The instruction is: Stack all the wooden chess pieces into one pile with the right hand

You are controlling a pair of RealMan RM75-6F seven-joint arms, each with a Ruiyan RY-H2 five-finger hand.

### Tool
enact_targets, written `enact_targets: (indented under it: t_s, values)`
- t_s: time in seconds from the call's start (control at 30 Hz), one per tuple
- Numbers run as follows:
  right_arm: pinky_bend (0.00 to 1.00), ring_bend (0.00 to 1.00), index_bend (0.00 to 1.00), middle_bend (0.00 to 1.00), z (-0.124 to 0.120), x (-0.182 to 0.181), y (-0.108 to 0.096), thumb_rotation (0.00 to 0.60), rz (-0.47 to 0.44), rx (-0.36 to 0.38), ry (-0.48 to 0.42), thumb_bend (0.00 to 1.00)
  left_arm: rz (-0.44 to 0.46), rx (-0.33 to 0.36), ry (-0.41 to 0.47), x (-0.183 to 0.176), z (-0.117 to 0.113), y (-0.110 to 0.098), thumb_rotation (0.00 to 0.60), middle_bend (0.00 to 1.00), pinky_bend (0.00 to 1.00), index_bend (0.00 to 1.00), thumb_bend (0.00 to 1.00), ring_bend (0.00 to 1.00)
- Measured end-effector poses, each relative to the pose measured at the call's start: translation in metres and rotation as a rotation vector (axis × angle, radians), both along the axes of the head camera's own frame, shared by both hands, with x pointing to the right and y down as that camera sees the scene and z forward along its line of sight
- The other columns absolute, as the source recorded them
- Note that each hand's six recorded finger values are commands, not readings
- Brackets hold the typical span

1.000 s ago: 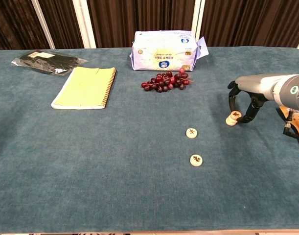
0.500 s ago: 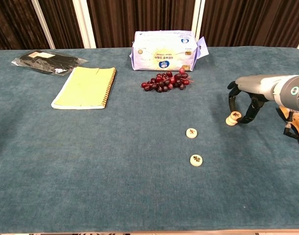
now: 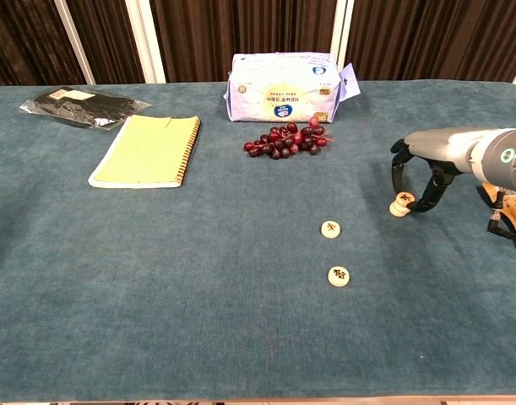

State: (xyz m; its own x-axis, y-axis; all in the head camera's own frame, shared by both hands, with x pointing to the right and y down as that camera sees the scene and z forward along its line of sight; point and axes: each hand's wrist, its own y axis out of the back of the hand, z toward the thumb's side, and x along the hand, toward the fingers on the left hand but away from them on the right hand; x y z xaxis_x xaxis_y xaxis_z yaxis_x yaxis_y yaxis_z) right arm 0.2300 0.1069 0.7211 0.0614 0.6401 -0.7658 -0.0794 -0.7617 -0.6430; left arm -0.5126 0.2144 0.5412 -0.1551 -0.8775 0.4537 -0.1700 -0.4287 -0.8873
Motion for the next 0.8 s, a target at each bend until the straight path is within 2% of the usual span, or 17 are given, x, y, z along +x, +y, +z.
enact_targets:
  t_s: [0.37, 0.57, 0.8]
  values:
    - [0.0, 0.0, 0.43, 0.0, -0.007, -0.003, 0.0, 0.6, -0.005, 0.004, -0.015, 0.41, -0.004, 0.0, 0.002, 0.0, 0.0, 0.0, 0.6, 0.0, 0.0, 0.13, 0.49, 0.0]
    - [0.0, 0.0, 0.42, 0.0, -0.025, -0.015, 0.001, 0.6, -0.021, 0.025, -0.066, 0.41, -0.011, 0.004, 0.009, -0.001, -0.001, 0.0, 0.6, 0.0, 0.0, 0.13, 0.49, 0.0]
    - [0.0, 0.0, 0.41, 0.0, -0.049, -0.036, 0.007, 0.6, -0.04, 0.087, -0.139, 0.41, -0.011, 0.003, 0.016, 0.0, -0.002, 0.0, 0.6, 0.0, 0.0, 0.13, 0.49, 0.0]
